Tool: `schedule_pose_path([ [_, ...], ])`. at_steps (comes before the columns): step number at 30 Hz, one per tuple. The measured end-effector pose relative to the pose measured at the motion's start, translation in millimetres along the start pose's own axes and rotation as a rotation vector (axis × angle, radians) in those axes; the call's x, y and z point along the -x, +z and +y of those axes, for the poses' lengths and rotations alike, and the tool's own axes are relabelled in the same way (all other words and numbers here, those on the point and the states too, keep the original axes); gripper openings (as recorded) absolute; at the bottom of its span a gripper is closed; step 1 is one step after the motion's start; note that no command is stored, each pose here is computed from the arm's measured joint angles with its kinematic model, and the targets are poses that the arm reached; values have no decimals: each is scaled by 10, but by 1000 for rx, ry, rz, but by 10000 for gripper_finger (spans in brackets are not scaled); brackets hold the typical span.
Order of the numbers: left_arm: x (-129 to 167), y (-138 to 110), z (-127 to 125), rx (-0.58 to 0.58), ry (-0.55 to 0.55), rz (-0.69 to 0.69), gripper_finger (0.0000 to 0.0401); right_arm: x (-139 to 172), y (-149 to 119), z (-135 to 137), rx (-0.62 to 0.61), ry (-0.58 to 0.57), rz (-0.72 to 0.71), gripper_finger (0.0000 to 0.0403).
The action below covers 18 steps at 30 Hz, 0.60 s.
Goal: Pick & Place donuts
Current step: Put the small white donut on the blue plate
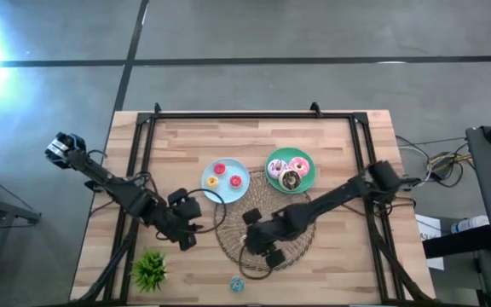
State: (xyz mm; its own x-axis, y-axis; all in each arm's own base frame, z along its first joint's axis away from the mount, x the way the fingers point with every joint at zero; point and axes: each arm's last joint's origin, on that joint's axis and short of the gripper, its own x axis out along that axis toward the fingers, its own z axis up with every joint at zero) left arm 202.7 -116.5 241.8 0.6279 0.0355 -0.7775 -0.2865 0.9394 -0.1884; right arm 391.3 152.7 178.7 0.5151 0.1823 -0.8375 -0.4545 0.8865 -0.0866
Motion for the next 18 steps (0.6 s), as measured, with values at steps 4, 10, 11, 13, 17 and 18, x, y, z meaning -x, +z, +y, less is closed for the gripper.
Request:
schedule_pose_path([
  [4, 1, -2, 4, -42, 3, 2, 155, -180, 133, 9, -33, 8, 49, 150],
  [10, 5, -17, 7, -96, 9, 12, 155, -353, 215, 35, -131, 6, 147, 144],
  [11, 5, -20, 9, -108, 11, 14, 155, -358, 237, 38, -146, 4, 144, 145],
  [13, 7, -23, 11, -123, 13, 17, 155, -365, 261, 39, -175, -8, 145, 146],
  [17, 7, -26, 13, -138, 17, 18, 155, -442, 218, 44, -218, -47, 188, 140],
  [18, 7, -27, 15, -141, 18, 19, 155, -453, 209, 45, -231, -48, 195, 138],
])
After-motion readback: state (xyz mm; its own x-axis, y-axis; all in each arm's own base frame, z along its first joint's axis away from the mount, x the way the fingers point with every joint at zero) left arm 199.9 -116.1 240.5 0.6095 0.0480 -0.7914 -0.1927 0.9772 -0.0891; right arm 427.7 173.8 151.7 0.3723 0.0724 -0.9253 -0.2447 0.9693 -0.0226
